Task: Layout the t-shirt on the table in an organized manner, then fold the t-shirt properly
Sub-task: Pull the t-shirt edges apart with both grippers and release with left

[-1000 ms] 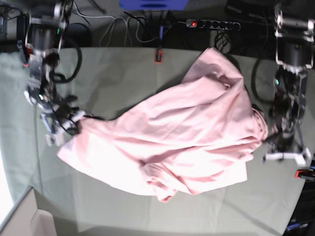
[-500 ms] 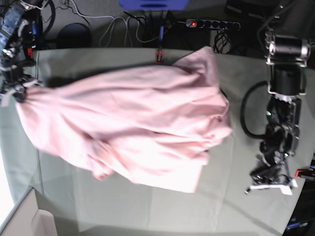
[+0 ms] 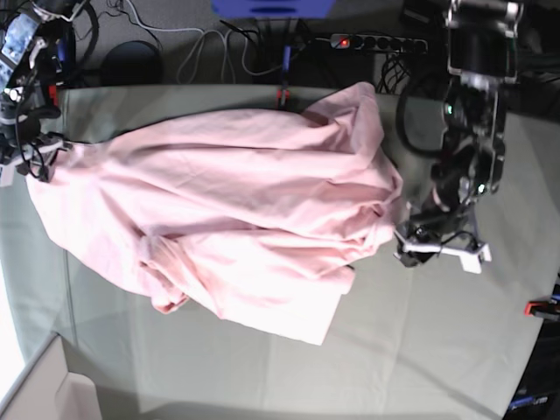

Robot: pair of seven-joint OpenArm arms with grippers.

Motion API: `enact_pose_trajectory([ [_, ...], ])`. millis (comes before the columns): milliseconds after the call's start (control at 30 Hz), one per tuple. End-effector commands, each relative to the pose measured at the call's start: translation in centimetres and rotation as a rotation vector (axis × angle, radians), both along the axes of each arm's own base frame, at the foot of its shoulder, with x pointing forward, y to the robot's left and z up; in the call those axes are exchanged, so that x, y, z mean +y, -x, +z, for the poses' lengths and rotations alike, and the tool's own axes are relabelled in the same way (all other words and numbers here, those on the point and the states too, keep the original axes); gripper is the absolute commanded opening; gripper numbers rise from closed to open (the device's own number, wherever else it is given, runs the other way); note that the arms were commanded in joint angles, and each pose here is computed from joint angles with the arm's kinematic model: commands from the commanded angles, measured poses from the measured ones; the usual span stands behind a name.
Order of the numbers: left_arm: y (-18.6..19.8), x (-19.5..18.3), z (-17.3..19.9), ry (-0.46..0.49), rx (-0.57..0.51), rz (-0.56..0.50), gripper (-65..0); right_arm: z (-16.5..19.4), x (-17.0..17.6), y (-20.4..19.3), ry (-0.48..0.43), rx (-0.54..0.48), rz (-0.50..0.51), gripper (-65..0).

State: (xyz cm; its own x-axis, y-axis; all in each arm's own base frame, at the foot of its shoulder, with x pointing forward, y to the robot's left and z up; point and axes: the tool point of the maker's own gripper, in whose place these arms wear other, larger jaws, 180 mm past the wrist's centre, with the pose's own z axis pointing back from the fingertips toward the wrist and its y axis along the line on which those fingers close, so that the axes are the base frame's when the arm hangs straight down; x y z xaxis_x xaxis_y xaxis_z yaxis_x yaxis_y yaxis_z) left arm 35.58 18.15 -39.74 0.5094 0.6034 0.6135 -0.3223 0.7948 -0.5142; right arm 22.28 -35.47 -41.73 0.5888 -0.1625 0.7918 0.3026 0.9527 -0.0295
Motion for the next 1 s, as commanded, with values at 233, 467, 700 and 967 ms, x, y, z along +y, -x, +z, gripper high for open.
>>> enact_pose_trajectory([
  [233, 2.1, 0.7, -0.8, -0.190, 0.014, -0.079, -32.2, 1.5, 0.3, -1.7, 0.020, -0.056, 0.034, -31.5],
  [467, 2.3, -3.0, -1.5, -0.286, 0.007, -0.176, -32.1, 1.1, 1.5, -2.1, 0.012, -0.048, 0.068, -31.5],
  [700, 1.8, -4.6, -2.0, -0.375, 0.003, -0.227, -31.9, 0.9, 1.7, -2.1, 0.008, -0.044, 0.073, -31.5],
  [967, 0.0, -5.3, -3.9, -0.422, 0.034, -0.275, -50.9, 1.1, 1.7, -2.4, 0.007, -0.051, 0.072, -31.5],
])
